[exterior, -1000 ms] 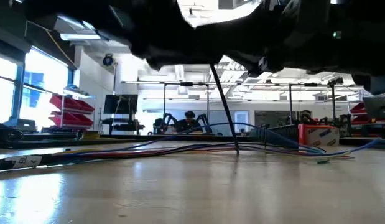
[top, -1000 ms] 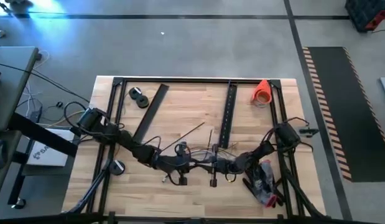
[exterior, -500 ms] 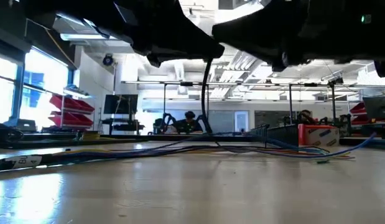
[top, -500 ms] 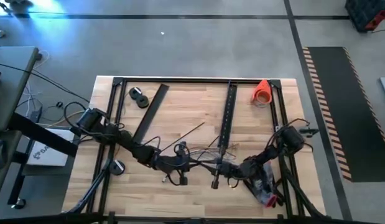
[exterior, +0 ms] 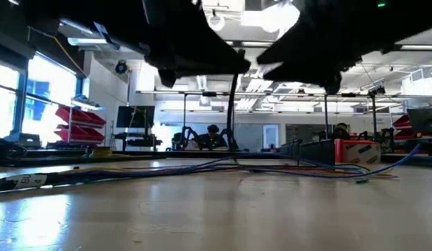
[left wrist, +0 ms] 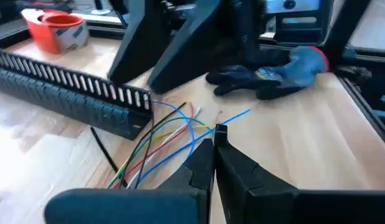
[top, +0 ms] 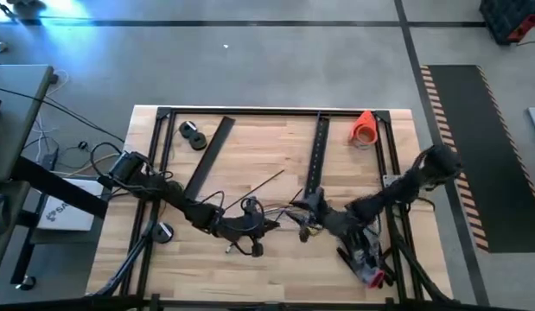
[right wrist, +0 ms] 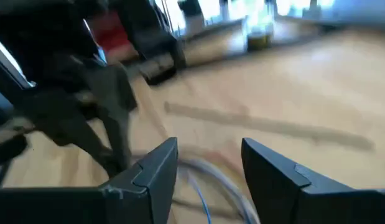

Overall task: Ziptie cables
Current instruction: Wrap the left black zip tie on the cables

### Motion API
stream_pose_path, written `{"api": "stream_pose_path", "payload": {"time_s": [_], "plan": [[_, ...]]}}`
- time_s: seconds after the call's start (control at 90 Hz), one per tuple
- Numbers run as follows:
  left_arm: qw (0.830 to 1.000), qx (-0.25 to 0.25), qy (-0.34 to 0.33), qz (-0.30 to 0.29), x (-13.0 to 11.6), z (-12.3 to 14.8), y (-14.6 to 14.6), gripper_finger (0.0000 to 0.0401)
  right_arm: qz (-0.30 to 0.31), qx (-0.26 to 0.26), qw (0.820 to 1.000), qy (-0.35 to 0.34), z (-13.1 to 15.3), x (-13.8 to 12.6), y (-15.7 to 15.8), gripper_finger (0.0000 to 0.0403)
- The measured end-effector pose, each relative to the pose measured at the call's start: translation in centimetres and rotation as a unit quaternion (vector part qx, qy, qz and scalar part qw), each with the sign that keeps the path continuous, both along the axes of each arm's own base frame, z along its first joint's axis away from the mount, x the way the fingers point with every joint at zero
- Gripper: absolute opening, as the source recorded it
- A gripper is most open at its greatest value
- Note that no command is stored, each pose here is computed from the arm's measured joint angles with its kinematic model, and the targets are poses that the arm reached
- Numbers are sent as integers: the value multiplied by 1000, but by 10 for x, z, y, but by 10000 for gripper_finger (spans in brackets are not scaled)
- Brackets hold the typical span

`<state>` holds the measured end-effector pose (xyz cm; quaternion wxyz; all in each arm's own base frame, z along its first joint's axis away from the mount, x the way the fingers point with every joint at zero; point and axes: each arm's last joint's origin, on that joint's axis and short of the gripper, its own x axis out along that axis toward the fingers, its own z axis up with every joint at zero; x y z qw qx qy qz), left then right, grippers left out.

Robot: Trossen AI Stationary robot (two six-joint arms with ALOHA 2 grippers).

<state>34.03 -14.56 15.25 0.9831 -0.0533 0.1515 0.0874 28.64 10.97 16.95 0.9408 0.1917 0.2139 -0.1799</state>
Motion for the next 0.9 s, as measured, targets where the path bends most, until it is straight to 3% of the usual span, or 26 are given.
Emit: {"api": "stream_pose_path", "payload": {"time_s": [0.078, 0.189, 0.389, 0.522, 0.589, 0.678, 0.9], "plan": [[1000, -9, -1, 5, 2, -5, 0, 0, -16, 34, 994, 98, -1, 8, -13, 123], [1000, -15, -10, 10, 3, -7, 0, 0, -39, 39, 977, 204, -4, 12, -26, 93], [1000, -18, -14, 10, 3, -6, -1, 0, -57, 54, 951, 300, -9, 0, -34, 59], [999, -34, -19, 15, 3, -6, -1, 0, -83, 46, 921, 377, -13, -17, -38, 53], [999, -43, -22, 18, 3, -5, -1, 0, -94, 43, 915, 389, -9, -23, -39, 53], [998, -53, -27, 21, 3, -5, -1, 0, -83, 30, 922, 376, -1, -28, -34, 53], [993, -88, -67, 46, 6, 1, 1, 0, 5, -15, 964, 265, 21, -24, -5, 53]]}}
